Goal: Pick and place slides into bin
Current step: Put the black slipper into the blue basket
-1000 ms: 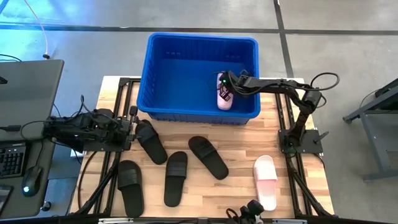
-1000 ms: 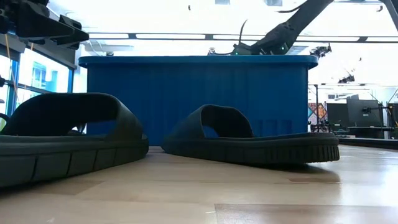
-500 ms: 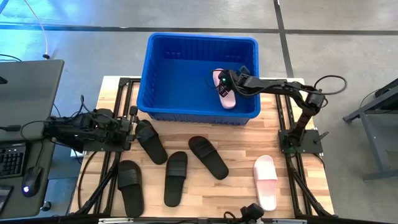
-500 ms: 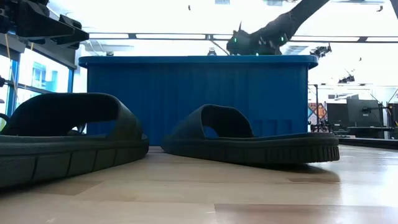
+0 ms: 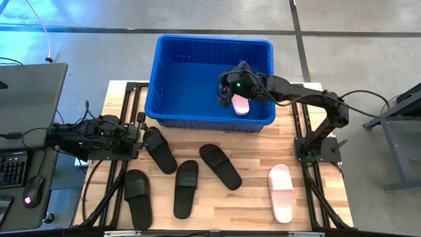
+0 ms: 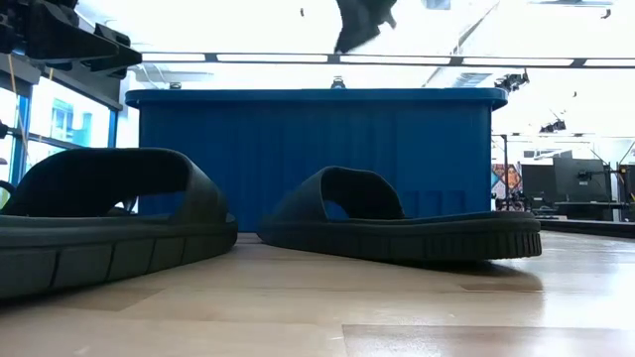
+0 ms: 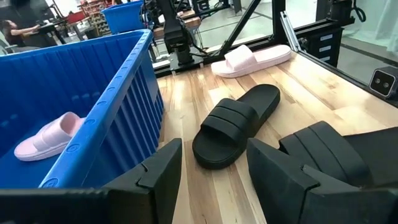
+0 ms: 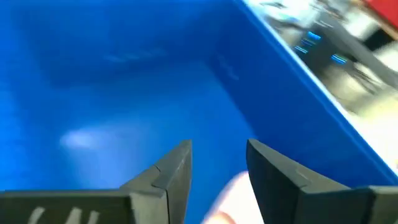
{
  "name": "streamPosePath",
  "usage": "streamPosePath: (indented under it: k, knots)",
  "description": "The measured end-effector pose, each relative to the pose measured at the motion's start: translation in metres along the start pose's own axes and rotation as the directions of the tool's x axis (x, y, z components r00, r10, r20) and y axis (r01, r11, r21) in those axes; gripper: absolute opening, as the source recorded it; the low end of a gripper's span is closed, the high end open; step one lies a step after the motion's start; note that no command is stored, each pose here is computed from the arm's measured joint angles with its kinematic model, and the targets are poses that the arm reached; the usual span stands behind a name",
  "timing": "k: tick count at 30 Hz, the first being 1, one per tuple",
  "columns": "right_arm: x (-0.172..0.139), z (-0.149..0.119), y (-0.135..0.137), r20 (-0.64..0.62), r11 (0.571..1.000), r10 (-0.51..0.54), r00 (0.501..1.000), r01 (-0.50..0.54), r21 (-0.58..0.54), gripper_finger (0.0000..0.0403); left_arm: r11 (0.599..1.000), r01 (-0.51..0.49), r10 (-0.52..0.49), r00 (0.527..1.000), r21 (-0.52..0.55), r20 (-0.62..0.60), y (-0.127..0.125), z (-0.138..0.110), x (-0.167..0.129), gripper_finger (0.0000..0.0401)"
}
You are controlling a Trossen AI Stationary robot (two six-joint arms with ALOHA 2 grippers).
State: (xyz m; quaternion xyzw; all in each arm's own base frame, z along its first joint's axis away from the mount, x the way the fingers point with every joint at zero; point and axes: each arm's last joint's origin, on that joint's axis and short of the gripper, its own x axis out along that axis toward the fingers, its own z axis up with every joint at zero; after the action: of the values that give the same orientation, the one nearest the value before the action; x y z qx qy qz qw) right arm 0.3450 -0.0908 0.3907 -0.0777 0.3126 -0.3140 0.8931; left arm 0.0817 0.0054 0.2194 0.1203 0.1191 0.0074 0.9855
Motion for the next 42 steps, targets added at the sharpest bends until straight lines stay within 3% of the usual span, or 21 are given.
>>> streamPosePath:
  k: [4,10,12,16,19,23,27,32,36,42]
  knots:
    - [-0.034,0.016,0.026,0.054,0.977,0.214,0.975,-0.213,-0.032,0.0138,0.999,0.053,-0.053,0.999,-0.005,0.0,-0.002,-0.001,0.0,0.0172]
    - [-0.056,0.003,0.075,0.006,0.918,0.394,0.919,-0.393,-0.048,0.0139,0.957,0.286,-0.288,0.956,0.038,0.055,-0.009,0.0,-0.001,0.0172]
    - [-0.059,-0.009,0.093,-0.033,0.906,0.42,0.907,-0.421,-0.033,0.0139,0.943,0.329,-0.332,0.937,0.046,0.105,-0.009,0.004,-0.002,0.0172]
    - [-0.061,-0.038,0.127,-0.114,0.887,0.456,0.883,-0.461,-0.021,0.0139,0.917,0.397,-0.382,0.904,-0.045,0.194,-0.009,0.012,-0.003,0.0172]
    - [-0.058,-0.065,0.152,-0.132,0.892,0.441,0.888,-0.45,-0.051,0.0139,0.882,0.471,-0.451,0.849,-0.007,0.277,-0.01,0.02,-0.006,0.0172]
    - [-0.048,-0.103,0.177,-0.108,0.912,0.405,0.908,-0.409,-0.026,0.0139,0.881,0.473,-0.435,0.826,-0.02,0.358,-0.008,0.03,-0.008,0.0172]
    - [-0.041,-0.13,0.193,-0.055,0.893,0.45,0.891,-0.45,0.009,0.0139,0.886,0.464,-0.423,0.827,-0.024,0.37,-0.003,0.046,-0.012,0.0172]
    - [-0.039,-0.145,0.199,-0.059,0.883,0.461,0.885,-0.464,-0.065,0.0139,0.897,0.441,-0.414,0.855,-0.019,0.311,0.007,0.084,-0.019,0.0172]
    - [-0.038,-0.144,0.197,-0.055,0.89,0.451,0.891,-0.454,-0.053,0.0139,0.922,0.388,-0.382,0.907,-0.001,0.176,0.019,0.123,-0.023,0.0172]
    - [-0.038,-0.145,0.198,-0.058,0.89,0.453,0.89,-0.455,-0.028,0.0139,0.934,0.35,-0.348,0.937,0.073,-0.045,0.035,0.172,-0.011,0.0172]
